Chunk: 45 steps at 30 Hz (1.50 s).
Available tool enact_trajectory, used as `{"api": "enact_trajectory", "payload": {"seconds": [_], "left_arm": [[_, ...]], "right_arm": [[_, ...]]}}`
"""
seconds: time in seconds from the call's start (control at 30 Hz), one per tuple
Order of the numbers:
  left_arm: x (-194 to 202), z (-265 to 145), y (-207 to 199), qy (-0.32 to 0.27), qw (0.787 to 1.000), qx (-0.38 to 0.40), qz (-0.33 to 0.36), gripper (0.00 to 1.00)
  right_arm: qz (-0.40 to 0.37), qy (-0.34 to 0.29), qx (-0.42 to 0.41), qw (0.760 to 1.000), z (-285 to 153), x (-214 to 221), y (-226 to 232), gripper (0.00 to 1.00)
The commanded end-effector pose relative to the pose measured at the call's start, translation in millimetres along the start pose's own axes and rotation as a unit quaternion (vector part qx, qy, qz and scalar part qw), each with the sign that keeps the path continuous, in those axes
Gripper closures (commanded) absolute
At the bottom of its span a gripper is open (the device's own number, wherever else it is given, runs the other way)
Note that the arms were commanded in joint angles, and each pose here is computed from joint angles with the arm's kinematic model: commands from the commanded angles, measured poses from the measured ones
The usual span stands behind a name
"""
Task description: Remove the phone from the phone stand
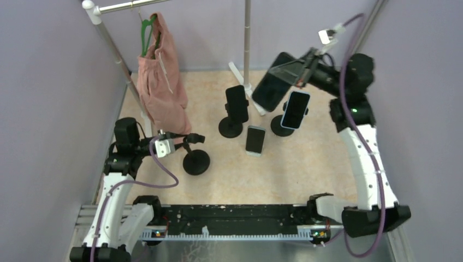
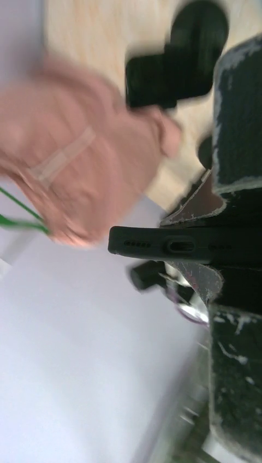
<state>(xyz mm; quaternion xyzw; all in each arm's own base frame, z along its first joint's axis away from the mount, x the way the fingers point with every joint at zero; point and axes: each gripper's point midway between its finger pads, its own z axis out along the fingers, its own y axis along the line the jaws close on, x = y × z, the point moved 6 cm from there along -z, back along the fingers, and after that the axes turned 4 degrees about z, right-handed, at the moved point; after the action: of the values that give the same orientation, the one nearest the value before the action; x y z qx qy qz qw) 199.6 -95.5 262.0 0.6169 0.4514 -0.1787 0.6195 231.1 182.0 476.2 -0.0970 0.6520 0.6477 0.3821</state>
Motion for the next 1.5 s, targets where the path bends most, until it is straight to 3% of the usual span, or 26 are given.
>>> {"api": "enact_trajectory", "payload": {"seconds": [0.0,0.13,0.3,0.47,0.53,0.87,0.97,1.2,1.47], "left_arm": [[-4.9,6.6,-1.2,-0.025,0.997,0.02,0.069,1.0],[-6.5,7.7,-2.7,-0.024,0.997,0.03,0.066,1.0],[-7.4,6.8,-1.6,-0.016,0.996,0.033,0.08,1.0],[-11.2,9.2,2.3,-0.03,0.996,0.039,0.076,1.0],[-15.0,9.4,5.3,-0.034,0.996,0.04,0.072,1.0],[-30.7,6.4,11.3,-0.045,0.996,0.035,0.074,1.0],[-33.3,6.3,12.5,-0.047,0.996,0.035,0.072,1.0],[-38.0,6.9,14.7,-0.053,0.995,0.034,0.079,1.0],[-46.4,6.0,14.0,-0.066,0.994,0.032,0.078,1.0]], "right_arm": [[-0.068,-0.144,0.128,0.979,-70.5,-41.7,27.4,1.0],[-0.066,-0.205,0.297,0.93,-98.8,-60.2,-1.6,1.0],[-0.046,-0.294,0.461,0.836,-153.2,-41.3,-40.4,1.0],[-0.004,-0.328,0.575,0.749,-193.3,-20.8,-76.4,1.0],[0.019,-0.332,0.594,0.732,-202.1,-12.0,-97.8,1.0],[0.128,-0.291,0.631,0.708,-232.9,7.6,-241.9,1.0],[0.13,-0.261,0.621,0.728,-229.8,-5.5,-284.1,1.0],[0.154,-0.129,0.638,0.743,-220.9,-14.3,-368.7,1.0],[0.173,-0.012,0.574,0.8,-194.4,0.3,-419.6,1.0]]}}
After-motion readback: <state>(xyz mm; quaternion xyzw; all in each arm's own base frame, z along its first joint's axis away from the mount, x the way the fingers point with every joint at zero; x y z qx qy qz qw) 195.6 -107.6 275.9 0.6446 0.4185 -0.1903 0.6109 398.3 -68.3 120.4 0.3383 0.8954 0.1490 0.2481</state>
